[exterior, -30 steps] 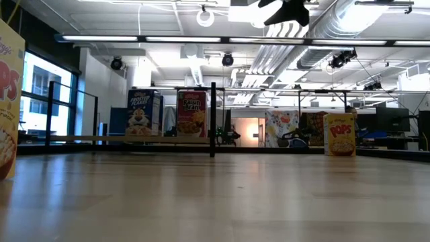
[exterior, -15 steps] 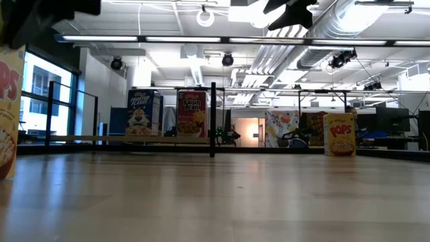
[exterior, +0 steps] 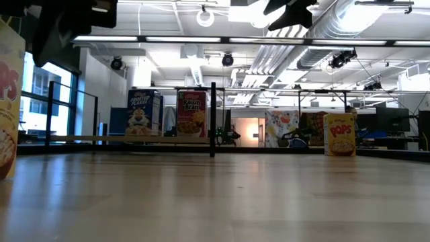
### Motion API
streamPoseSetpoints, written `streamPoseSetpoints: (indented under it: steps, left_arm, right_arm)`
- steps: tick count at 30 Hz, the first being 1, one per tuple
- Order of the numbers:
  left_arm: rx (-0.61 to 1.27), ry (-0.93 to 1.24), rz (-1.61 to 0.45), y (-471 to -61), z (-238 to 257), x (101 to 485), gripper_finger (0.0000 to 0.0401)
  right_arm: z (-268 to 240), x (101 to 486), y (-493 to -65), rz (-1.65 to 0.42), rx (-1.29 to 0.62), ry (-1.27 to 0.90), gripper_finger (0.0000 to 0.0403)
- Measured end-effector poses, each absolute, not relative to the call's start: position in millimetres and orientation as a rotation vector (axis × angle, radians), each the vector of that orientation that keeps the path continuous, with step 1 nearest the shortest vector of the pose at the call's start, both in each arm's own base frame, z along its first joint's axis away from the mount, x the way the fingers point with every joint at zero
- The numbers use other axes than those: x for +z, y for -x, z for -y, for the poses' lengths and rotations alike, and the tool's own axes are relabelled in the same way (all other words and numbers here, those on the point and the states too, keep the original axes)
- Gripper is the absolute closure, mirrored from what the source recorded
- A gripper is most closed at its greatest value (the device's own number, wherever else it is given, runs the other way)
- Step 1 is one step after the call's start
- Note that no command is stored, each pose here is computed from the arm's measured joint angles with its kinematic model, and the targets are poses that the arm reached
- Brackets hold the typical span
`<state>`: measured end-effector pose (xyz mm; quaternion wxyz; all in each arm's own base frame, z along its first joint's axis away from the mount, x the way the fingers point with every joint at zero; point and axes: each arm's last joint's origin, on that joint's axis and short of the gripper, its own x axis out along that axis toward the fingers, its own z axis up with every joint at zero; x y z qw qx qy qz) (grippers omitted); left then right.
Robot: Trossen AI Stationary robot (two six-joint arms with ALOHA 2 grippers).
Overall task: Stack cereal on shelf
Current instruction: Put the bottom yellow cereal box on the shelf
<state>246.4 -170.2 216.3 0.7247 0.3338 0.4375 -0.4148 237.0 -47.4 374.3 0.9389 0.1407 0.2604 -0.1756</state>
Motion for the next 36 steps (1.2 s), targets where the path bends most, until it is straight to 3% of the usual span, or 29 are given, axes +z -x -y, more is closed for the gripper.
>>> streamPoseSetpoints:
  steps: [11, 16, 27, 31, 36]
  left_arm:
    - [-0.927, -0.752, -0.955, -246, 170, 216, 0.0183]
    - [-0.903, -0.687, -0.971, -245, 167, 223, 0.0206]
    - [-0.718, -0.464, -0.939, -228, 119, 279, 0.0227]
    - [-0.595, -0.367, -0.999, -206, 89, 304, 0.0241]
    - [-0.356, -0.261, -0.931, -172, 50, 344, 0.0258]
  right_arm:
    - [47, 374, -237, -0.533, -0.357, -0.282, 0.0153]
    - [47, 374, -237, -0.535, -0.357, -0.282, 0.0153]
    - [47, 373, -236, -0.545, -0.356, -0.275, 0.0153]
    - [47, 373, -236, -0.554, -0.358, -0.276, 0.0153]
    - [47, 372, -236, -0.557, -0.358, -0.275, 0.0153]
